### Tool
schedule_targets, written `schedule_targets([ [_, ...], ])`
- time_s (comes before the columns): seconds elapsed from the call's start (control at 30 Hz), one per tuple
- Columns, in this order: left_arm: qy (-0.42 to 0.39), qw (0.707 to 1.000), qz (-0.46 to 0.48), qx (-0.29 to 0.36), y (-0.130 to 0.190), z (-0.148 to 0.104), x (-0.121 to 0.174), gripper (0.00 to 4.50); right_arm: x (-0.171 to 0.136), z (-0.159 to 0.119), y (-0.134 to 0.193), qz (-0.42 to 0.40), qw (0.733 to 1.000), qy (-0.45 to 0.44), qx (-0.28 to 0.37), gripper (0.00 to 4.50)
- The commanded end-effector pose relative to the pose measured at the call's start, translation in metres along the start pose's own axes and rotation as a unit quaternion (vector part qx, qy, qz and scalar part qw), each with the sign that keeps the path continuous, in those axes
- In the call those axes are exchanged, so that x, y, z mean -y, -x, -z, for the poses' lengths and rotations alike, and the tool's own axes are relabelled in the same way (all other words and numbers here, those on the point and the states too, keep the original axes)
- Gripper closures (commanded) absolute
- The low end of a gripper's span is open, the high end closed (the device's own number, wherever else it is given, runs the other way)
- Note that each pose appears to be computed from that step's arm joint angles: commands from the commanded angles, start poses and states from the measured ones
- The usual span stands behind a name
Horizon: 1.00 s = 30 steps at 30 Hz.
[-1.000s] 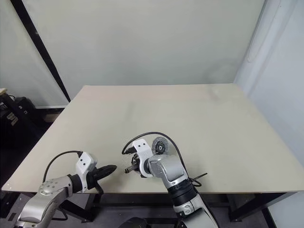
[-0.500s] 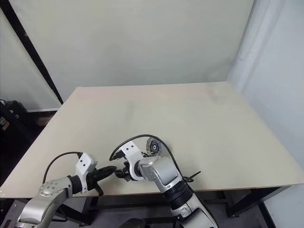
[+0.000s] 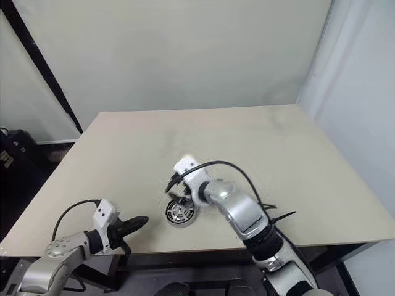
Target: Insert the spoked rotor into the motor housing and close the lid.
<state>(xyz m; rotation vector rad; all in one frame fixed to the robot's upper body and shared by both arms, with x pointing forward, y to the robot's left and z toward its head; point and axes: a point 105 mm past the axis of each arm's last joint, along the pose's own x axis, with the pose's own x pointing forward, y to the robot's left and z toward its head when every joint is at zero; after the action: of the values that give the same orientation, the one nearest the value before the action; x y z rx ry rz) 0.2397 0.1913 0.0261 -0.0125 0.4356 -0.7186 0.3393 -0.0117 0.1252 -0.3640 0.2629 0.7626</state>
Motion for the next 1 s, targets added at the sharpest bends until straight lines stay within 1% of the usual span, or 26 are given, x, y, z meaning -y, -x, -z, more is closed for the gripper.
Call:
schedule_targets([
  [0.03, -0.015, 0.999, -0.003, 0.034, 0.002, -0.020, -0.002, 4.50, 0.051, -0.015, 0.013, 0.099, 0.994, 0.046, 0.032, 0.03],
  [0.1, -0.014, 0.999, -0.003, 0.037, 0.001, -0.021, -0.002, 4.50, 0.072, -0.003, 0.017, 0.135, 0.988, 0.077, 0.010, 0.03],
  [0.17, -0.014, 0.999, -0.003, 0.038, 0.001, -0.022, -0.002, 4.50, 0.086, 0.011, 0.020, 0.152, 0.984, 0.094, -0.016, 0.03],
  [0.27, -0.015, 0.999, -0.002, 0.038, 0.001, -0.023, -0.002, 4.50, 0.093, 0.040, 0.021, 0.150, 0.979, 0.119, -0.067, 0.03],
  [0.33, -0.015, 0.999, -0.002, 0.040, 0.002, -0.025, -0.003, 4.50, 0.090, 0.058, 0.019, 0.130, 0.978, 0.130, -0.094, 0.03],
  [0.4, -0.016, 0.999, -0.003, 0.041, 0.002, -0.026, -0.003, 4.50, 0.080, 0.071, 0.016, 0.106, 0.980, 0.133, -0.107, 0.03],
  [0.5, -0.016, 0.999, -0.002, 0.041, 0.002, -0.026, -0.003, 4.50, 0.058, 0.078, 0.009, 0.058, 0.986, 0.118, -0.100, 0.03],
  [0.53, -0.016, 0.999, -0.002, 0.041, 0.002, -0.026, -0.003, 4.50, 0.051, 0.077, 0.007, 0.046, 0.988, 0.113, -0.094, 0.03],
  [0.67, -0.016, 0.999, -0.001, 0.039, 0.003, -0.027, -0.003, 4.50, 0.003, 0.062, -0.004, -0.045, 0.997, 0.041, -0.038, 0.03],
  [0.77, -0.017, 0.999, -0.001, 0.038, 0.004, -0.027, -0.003, 4.50, -0.023, 0.055, -0.009, -0.089, 0.995, 0.029, -0.022, 0.03],
  [0.87, -0.017, 0.999, 0.001, 0.037, 0.003, -0.028, -0.001, 4.50, -0.040, 0.059, -0.016, -0.112, 0.992, 0.043, -0.028, 0.03],
  [1.0, -0.018, 0.999, 0.003, 0.038, 0.003, -0.029, 0.000, 4.50, -0.051, 0.067, -0.026, -0.124, 0.990, 0.048, -0.039, 0.03],
])
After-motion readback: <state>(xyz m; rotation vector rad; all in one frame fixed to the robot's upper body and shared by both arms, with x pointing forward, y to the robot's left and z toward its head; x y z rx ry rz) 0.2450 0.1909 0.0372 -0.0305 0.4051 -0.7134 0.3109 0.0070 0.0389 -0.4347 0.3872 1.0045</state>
